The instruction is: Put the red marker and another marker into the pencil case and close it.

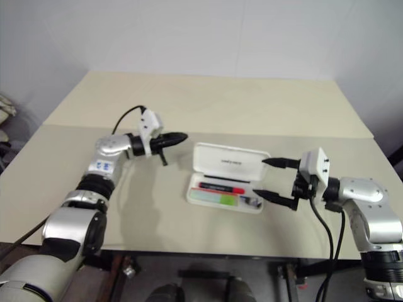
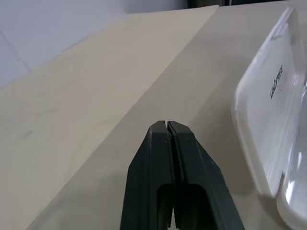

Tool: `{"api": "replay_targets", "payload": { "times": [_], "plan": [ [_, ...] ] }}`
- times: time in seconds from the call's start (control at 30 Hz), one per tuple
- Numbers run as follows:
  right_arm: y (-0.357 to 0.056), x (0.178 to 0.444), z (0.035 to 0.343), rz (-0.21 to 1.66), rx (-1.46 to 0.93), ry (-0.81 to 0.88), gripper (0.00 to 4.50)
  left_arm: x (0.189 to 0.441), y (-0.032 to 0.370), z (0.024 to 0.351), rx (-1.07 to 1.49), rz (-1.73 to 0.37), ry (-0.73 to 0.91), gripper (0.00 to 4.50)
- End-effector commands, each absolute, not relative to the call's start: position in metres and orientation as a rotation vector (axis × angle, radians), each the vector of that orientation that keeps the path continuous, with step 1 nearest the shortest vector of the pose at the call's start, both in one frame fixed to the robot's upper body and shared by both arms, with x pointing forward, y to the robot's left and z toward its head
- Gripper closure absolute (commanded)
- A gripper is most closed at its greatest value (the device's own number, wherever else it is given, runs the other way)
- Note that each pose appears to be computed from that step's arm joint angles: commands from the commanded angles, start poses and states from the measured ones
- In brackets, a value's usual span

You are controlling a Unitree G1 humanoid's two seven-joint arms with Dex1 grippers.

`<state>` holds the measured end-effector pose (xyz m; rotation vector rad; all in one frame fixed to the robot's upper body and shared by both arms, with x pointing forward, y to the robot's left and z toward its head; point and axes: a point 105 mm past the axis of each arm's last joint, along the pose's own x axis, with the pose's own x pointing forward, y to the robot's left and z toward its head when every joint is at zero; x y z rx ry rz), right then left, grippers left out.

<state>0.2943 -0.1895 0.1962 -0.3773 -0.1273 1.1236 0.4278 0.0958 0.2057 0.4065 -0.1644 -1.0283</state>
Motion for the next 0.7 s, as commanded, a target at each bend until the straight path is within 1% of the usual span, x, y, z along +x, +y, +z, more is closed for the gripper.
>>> {"api": "replay_targets", "payload": {
  "times": [0.03, 0.13, 0.33, 0.5, 0.7],
  "plan": [
    [-0.190, 0.291, 0.210, 1.113, -0.406, -0.182, 0.00, 0.428, 0.081, 0.224, 0.440, -1.052, -0.232, 4.46],
    [-0.189, 0.290, 0.211, 1.109, -0.404, -0.182, 0.00, 0.421, 0.070, 0.223, 0.440, -1.125, -0.259, 4.46],
    [-0.189, 0.289, 0.213, 1.101, -0.386, -0.185, 0.00, 0.404, 0.068, 0.214, 0.467, -1.256, -0.281, 4.46],
    [-0.188, 0.290, 0.222, 1.096, -0.364, -0.198, 0.00, 0.394, 0.070, 0.206, 0.500, -1.331, -0.267, 4.46],
    [-0.186, 0.289, 0.233, 1.097, -0.339, -0.201, 0.00, 0.376, 0.065, 0.189, 0.584, -1.464, -0.213, 4.46]
  ]
}}
